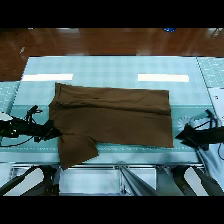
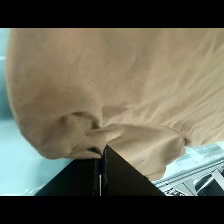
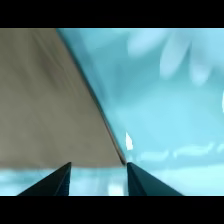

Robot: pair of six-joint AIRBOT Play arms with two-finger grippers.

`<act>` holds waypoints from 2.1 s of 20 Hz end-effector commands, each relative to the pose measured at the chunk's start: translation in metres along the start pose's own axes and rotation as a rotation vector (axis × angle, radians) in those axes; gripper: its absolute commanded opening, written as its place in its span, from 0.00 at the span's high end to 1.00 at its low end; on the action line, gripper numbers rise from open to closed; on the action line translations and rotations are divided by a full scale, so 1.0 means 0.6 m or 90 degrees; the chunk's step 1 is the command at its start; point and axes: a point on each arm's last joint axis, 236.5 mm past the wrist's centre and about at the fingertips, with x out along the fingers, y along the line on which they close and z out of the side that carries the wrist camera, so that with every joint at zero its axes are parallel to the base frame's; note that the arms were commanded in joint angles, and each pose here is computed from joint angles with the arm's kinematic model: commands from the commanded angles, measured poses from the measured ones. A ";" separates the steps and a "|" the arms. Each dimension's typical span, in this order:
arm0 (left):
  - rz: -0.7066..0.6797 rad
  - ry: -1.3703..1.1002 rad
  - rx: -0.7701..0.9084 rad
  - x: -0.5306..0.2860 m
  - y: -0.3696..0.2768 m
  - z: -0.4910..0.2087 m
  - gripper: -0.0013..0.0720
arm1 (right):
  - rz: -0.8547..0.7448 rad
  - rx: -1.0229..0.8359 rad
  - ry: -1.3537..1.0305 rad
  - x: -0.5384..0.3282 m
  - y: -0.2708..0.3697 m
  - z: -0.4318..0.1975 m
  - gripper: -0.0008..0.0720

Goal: Fold the shirts.

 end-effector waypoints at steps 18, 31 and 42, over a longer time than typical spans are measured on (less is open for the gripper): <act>-0.001 -0.021 0.015 -0.005 -0.006 0.015 0.96 | 0.258 -0.030 0.048 0.065 0.122 0.029 0.93; -0.029 -0.126 0.188 -0.103 -0.191 0.249 0.97 | 0.339 -0.106 -0.164 -0.078 0.216 0.223 0.93; -0.036 -0.069 0.158 -0.038 -0.247 0.380 0.97 | 0.282 -0.124 -0.181 -0.026 0.260 0.333 0.93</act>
